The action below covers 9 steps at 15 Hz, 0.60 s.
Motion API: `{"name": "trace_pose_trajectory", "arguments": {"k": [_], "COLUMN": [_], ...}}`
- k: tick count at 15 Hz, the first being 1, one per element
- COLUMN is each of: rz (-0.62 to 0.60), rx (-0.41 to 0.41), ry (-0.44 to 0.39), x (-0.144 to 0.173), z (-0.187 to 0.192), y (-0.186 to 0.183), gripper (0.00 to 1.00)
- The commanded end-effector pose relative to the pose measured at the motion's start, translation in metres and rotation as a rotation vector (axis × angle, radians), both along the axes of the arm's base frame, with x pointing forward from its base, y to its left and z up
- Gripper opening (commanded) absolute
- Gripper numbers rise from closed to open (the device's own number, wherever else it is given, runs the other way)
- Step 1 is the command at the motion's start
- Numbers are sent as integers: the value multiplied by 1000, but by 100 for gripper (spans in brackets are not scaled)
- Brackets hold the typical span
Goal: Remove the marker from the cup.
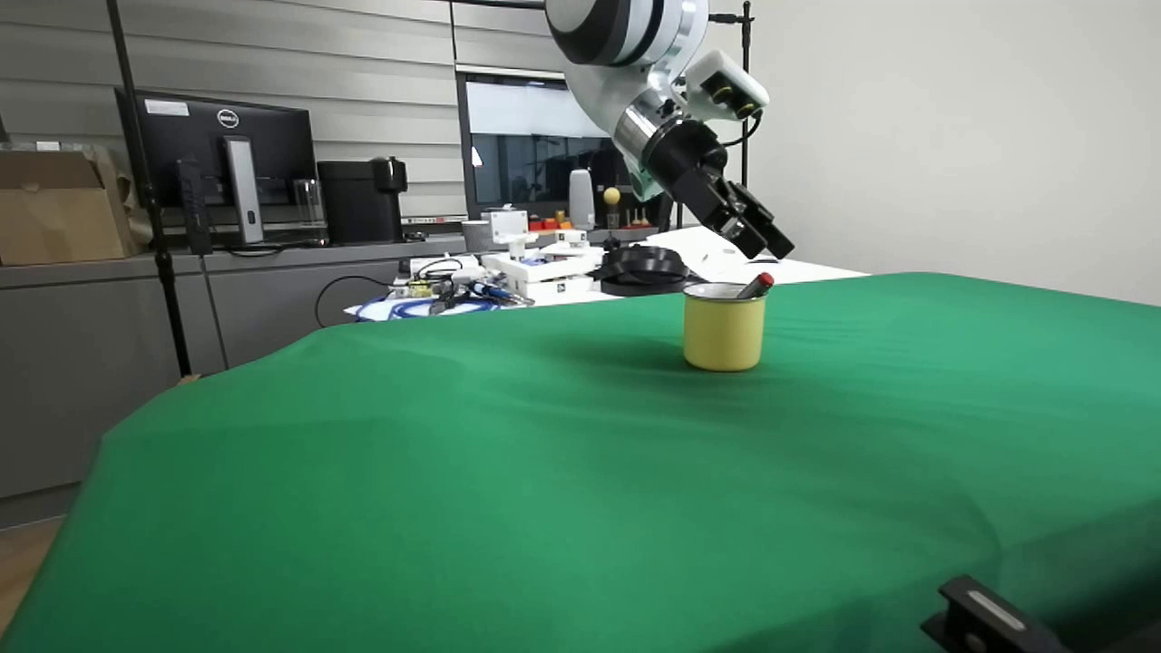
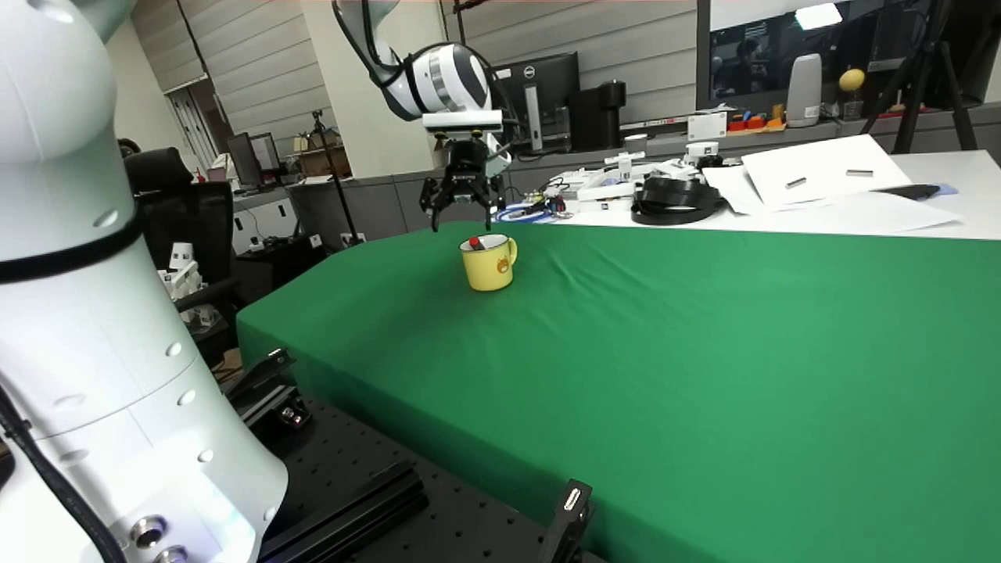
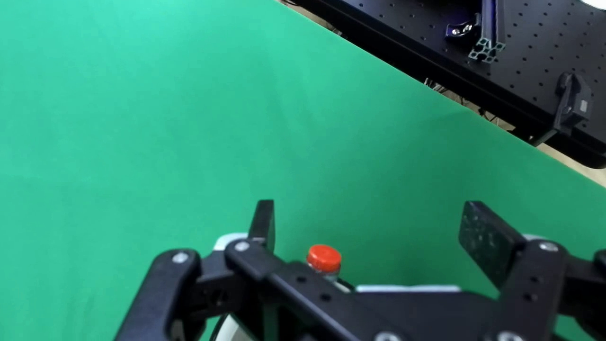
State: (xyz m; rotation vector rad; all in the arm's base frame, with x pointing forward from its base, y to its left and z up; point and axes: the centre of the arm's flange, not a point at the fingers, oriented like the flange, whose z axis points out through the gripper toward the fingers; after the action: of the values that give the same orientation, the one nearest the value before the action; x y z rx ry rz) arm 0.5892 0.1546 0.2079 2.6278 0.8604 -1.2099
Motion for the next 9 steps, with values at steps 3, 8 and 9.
{"name": "trace_pose_trajectory", "arguments": {"k": [3, 8, 9], "rz": [2, 2, -1], "rx": [-34, -43, -47], "ry": [35, 59, 55], "x": [17, 18, 18], "z": [-14, -28, -30], "y": [8, 8, 8], "gripper": [100, 100, 75]}}
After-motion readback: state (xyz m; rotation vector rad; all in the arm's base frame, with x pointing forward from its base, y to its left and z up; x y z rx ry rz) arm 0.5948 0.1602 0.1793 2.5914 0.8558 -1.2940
